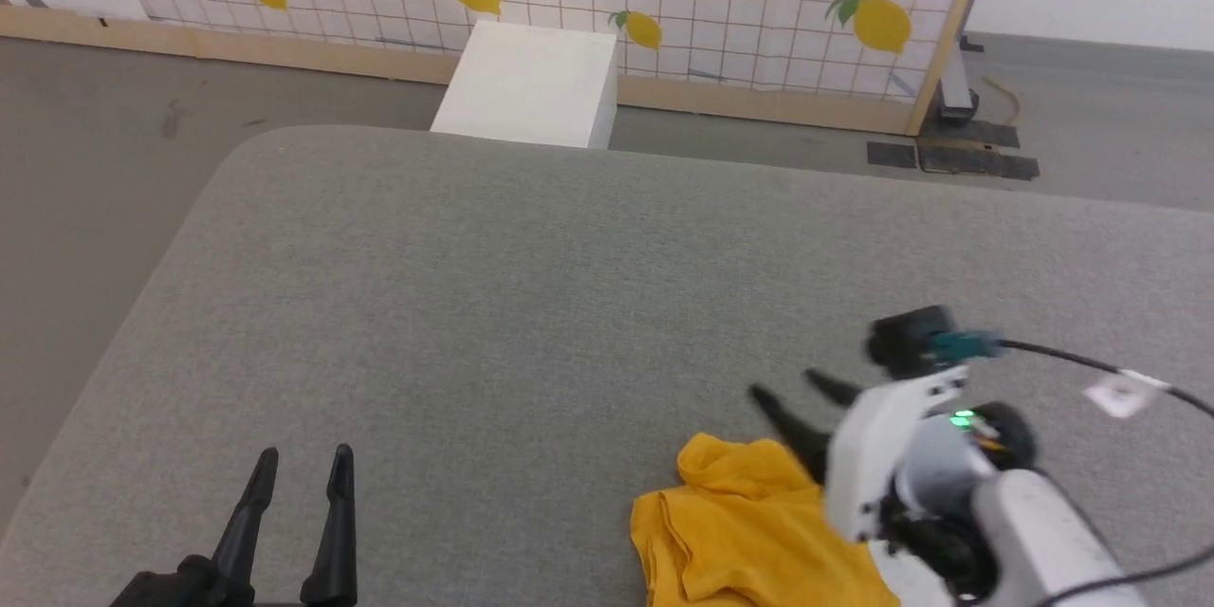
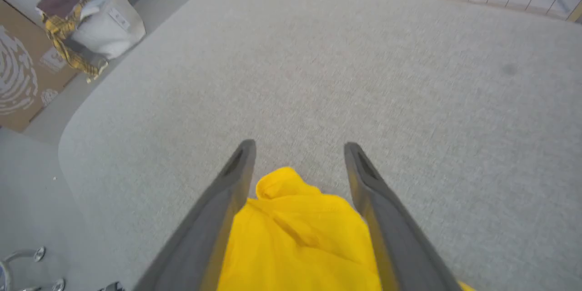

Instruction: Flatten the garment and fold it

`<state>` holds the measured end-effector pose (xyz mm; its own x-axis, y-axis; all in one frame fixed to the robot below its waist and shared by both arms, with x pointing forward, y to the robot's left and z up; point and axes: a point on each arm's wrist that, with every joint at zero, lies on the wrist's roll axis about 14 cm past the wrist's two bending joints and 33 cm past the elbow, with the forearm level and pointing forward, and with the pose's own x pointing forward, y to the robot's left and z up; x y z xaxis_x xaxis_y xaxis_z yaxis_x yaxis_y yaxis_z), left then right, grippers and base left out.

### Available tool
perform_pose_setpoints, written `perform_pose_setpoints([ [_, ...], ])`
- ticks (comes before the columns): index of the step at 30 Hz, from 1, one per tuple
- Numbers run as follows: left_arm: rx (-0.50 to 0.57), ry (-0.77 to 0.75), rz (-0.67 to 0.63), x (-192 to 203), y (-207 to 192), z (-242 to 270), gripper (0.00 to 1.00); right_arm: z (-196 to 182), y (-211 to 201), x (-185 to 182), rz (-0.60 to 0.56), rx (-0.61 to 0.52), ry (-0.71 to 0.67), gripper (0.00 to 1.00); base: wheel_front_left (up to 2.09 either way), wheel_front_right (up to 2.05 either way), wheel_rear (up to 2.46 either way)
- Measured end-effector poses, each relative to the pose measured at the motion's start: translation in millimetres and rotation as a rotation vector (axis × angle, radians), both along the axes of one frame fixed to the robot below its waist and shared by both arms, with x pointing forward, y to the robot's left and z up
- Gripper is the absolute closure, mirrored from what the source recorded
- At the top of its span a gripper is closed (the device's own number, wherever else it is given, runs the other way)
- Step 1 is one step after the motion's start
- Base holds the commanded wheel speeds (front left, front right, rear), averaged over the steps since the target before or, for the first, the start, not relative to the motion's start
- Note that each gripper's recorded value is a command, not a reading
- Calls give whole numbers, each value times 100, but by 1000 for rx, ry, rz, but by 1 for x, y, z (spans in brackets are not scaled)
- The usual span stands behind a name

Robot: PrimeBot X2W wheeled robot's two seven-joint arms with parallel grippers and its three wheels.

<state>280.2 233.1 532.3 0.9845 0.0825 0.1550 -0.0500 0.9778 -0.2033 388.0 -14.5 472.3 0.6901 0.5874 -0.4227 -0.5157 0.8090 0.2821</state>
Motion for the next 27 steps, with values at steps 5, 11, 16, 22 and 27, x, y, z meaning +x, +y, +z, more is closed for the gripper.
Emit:
perform_pose_setpoints([
  [5, 1, 9, -30, 8, -7, -2, 0, 11, -64, 9, -170, -58, -97, 0, 0, 0, 0],
  [11, 2, 20, -63, 20, -15, -5, 0, -2, -137, -10, -380, -130, -60, 0, 0, 0, 0],
  [16, 8, 38, -76, 25, -17, -9, 0, -43, -170, -49, -449, -217, 128, 0, 0, 0, 0],
  [22, 5, 47, -77, 24, -16, -12, 0, -62, -169, -67, -463, -204, 234, 0, 0, 0, 0],
  [27, 11, 50, -70, 21, -12, -12, 0, -74, -163, -70, -455, -197, 277, 0, 0, 0, 0],
])
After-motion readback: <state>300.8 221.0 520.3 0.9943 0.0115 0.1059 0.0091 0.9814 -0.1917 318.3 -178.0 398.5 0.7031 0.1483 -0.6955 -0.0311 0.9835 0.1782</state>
